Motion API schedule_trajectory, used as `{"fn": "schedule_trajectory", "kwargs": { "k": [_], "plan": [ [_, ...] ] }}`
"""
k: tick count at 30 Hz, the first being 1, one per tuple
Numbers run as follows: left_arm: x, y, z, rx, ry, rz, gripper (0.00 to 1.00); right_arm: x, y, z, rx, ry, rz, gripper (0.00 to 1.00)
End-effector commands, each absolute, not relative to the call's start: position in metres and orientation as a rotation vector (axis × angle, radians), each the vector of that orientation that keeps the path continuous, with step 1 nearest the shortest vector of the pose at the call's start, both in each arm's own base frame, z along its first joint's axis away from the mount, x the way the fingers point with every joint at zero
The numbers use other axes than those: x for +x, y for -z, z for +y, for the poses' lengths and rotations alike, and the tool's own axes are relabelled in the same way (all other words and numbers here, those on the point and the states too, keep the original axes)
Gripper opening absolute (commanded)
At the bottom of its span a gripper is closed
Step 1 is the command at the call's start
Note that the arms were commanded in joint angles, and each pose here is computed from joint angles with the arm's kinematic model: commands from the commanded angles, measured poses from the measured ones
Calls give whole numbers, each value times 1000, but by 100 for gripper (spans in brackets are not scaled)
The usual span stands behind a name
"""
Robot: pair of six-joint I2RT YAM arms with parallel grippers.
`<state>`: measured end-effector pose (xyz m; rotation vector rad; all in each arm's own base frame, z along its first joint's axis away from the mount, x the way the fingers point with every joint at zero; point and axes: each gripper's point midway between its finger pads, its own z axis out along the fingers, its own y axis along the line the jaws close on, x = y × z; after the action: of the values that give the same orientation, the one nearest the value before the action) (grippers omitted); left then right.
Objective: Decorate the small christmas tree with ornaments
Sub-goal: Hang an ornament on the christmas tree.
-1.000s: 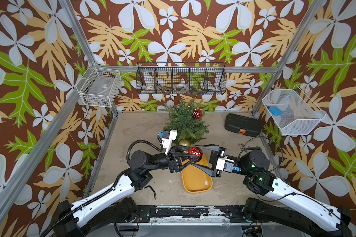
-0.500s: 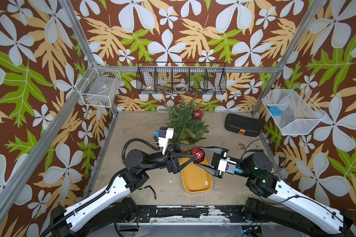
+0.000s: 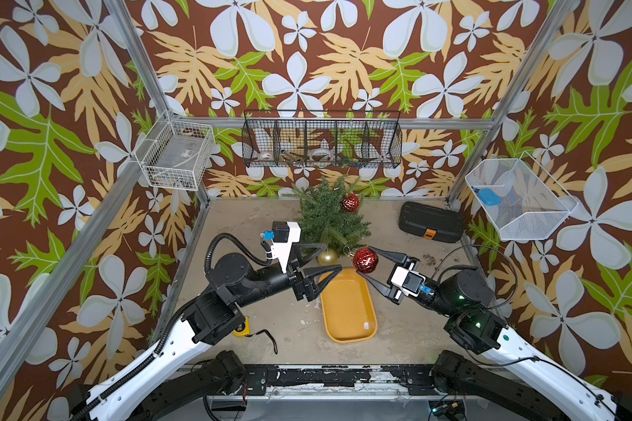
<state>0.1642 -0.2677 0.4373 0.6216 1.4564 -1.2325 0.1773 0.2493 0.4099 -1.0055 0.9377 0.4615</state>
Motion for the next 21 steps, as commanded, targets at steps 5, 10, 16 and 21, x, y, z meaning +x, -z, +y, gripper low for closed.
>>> {"fn": "schedule_trajectory", "kwargs": {
  "k": [5,10,16,21],
  "plan": [
    [178,-424,-270,640,1124,1497,76,201,-399,234,-1014,-440,970,48],
    [196,-422,-257,607,1052,1517,75,221,-394,215,-976,-458,977,47],
    [232,-416,-237,576,958,1539,74,241,-378,211,-1055,-505,995,41],
    [273,-401,-211,528,783,1573,74,249,-364,208,-1129,-557,1025,40]
  ]
}}
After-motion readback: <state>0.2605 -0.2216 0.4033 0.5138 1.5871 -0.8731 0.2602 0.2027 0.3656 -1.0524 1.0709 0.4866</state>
